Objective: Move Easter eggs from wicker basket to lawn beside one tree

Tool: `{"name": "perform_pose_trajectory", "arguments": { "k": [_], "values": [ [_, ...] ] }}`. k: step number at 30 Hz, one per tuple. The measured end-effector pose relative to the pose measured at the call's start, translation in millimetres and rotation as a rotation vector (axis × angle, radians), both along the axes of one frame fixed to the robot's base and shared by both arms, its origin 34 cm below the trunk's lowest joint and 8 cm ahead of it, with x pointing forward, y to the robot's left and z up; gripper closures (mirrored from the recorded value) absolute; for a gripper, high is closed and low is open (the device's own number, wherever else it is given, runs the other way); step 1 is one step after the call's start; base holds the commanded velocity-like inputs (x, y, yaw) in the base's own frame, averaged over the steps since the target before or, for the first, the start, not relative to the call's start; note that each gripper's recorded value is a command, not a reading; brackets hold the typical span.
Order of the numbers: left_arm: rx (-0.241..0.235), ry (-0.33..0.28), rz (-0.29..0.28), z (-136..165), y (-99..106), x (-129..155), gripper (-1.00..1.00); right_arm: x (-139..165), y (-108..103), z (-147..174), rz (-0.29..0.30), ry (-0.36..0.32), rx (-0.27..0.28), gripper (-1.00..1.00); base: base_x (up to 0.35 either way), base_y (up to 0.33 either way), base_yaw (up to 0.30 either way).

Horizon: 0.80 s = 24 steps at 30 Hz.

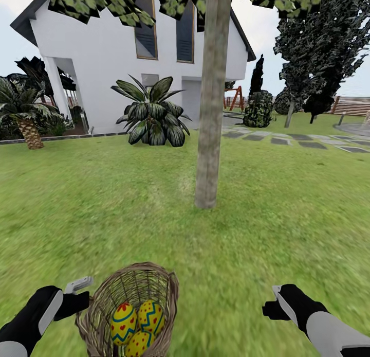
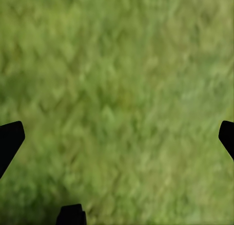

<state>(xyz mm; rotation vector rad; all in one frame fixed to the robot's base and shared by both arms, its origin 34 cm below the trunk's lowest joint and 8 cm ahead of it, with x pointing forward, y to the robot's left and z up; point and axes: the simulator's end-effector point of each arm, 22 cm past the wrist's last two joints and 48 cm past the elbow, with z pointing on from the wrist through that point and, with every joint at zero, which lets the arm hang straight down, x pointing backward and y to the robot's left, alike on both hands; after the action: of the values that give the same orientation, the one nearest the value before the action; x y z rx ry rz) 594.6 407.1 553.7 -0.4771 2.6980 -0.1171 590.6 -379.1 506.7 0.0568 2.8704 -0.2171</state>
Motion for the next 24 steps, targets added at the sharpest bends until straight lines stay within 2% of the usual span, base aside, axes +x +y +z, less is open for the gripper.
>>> {"name": "perform_pose_trajectory", "arguments": {
  "k": [3,6,10,12,14,24],
  "values": [
    [0.017,-0.001,0.014,-4,13,-2,1.0,-1,0,-6,0.0,0.0,0.0,-1.0,0.0,0.0,0.0],
    [0.001,-0.008,0.026,-8,13,-2,1.0,-1,1,-12,0.001,0.0,0.001,-1.0,0.0,0.0,0.0],
    [0.028,-0.001,0.022,-15,23,-5,1.0,-3,1,-20,0.001,0.0,0.001,-1.0,0.0,0.0,0.0],
    [0.018,-0.01,0.038,-16,28,-5,1.0,-3,1,-24,0.001,-0.001,0.001,-1.0,0.0,0.0,0.0],
    [0.027,-0.007,0.038,-20,32,-6,1.0,-4,1,-28,0.001,-0.001,0.001,-1.0,0.0,0.0,0.0],
    [0.018,-0.008,0.037,-34,26,-8,1.0,-6,1,-40,0.001,0.0,0.001,-1.0,0.0,0.0,0.0]
  ]
}}
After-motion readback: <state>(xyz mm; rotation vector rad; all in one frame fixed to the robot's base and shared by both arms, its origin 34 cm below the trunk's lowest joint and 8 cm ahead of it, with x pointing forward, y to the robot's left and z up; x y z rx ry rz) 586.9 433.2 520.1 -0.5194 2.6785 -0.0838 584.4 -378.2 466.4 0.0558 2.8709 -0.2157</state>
